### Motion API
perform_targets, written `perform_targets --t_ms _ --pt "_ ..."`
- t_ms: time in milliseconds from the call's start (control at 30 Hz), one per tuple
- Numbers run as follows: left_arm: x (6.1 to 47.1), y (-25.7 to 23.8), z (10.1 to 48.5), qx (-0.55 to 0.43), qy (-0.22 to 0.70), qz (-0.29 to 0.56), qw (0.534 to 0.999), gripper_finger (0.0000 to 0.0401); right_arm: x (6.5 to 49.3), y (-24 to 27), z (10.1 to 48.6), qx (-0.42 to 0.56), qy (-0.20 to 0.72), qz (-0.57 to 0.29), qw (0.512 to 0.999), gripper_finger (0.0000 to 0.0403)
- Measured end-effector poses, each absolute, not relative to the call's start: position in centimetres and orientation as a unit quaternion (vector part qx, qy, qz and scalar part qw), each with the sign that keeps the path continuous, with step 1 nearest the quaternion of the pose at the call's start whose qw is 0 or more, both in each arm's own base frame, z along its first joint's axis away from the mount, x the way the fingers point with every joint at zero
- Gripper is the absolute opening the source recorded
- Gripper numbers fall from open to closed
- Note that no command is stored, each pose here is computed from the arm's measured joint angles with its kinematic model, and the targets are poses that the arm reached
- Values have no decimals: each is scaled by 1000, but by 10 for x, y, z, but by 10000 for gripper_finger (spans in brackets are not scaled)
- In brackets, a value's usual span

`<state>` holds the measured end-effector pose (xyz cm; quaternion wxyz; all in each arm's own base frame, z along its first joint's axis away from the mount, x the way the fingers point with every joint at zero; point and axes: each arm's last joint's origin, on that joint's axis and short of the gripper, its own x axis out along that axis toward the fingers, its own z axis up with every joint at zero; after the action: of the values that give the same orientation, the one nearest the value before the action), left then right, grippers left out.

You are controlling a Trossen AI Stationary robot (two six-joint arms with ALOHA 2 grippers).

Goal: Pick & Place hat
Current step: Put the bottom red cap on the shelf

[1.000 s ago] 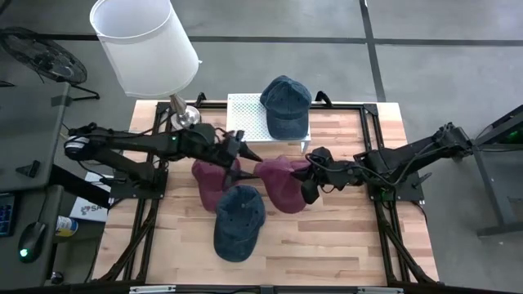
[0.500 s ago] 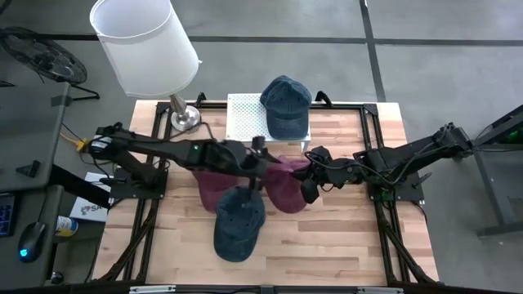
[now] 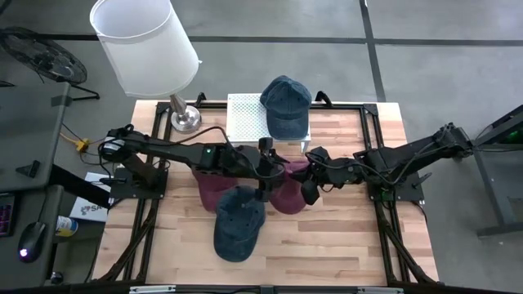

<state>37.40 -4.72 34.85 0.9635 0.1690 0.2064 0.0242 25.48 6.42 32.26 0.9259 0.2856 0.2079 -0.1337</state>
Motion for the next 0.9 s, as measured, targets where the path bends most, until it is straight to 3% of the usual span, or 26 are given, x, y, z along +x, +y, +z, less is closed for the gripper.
perform_targets --t_ms 433,900 --pt "373 -46 345 141 223 41 964 237 256 65 325 282 200 -122 930 0" --pt "373 -48 345 101 222 26 969 89 256 65 325 278 200 -121 932 0"
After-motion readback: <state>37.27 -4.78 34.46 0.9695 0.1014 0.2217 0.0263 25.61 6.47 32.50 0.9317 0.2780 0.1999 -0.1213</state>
